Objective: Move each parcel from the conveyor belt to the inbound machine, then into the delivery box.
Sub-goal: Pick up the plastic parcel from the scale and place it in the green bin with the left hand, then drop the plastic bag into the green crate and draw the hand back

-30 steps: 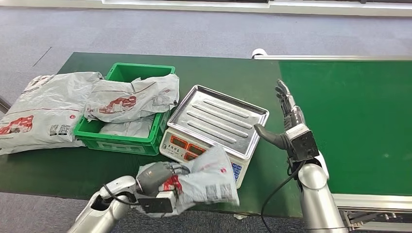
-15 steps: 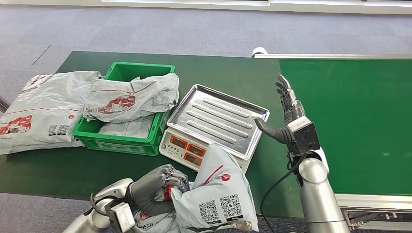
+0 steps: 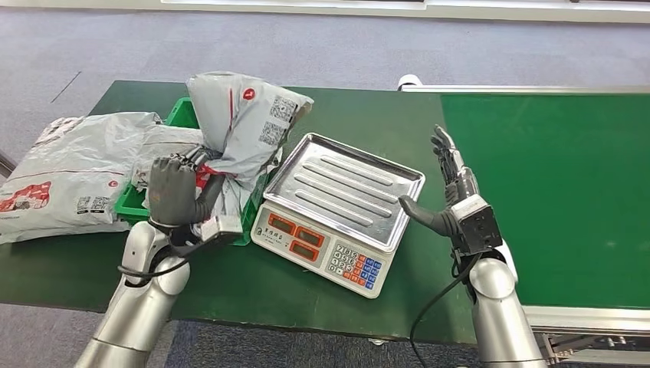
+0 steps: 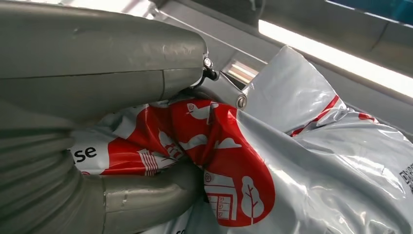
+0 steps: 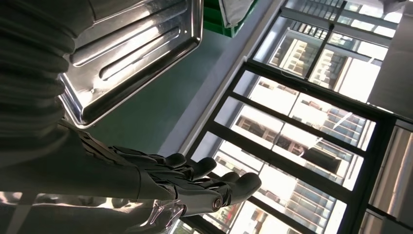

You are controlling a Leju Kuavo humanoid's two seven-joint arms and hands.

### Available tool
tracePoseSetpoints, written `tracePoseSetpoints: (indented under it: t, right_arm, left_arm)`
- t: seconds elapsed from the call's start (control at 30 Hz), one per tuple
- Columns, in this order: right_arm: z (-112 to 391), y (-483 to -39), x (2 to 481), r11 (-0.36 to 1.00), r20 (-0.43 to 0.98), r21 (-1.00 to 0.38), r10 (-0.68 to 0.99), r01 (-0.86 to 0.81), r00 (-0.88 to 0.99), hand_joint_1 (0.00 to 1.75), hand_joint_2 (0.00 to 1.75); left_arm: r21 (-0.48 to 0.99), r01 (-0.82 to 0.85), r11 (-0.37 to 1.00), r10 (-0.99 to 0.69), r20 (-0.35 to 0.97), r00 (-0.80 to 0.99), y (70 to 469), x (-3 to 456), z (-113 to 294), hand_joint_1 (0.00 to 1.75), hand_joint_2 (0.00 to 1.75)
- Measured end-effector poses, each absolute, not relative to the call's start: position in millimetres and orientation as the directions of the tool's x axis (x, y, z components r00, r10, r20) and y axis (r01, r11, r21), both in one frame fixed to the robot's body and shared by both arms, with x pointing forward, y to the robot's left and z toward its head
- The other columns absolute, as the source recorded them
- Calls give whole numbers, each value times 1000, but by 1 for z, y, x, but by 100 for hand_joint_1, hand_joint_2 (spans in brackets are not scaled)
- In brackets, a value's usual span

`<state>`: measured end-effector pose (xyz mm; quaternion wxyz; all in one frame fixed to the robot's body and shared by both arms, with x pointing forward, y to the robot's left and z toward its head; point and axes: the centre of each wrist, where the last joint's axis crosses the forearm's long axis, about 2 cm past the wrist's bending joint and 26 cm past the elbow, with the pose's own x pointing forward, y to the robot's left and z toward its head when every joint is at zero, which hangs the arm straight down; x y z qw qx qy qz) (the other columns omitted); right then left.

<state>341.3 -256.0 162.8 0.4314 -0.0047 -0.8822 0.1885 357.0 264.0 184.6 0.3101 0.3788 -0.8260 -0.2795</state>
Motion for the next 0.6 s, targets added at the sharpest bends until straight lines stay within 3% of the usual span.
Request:
tracePoseSetpoints:
  t: [0.37, 0.6]
  right_arm:
    - [168, -251, 348, 928, 755, -335, 162, -161, -635, 0, 175]
    - [169, -250, 352, 929, 756, -333, 159, -164, -635, 0, 175]
  left_arm:
    - [808, -512, 291, -952, 194, -235, 281, 415, 199, 175, 175]
    - [976, -165, 141, -990, 134, -53, 284, 455, 206, 147, 175]
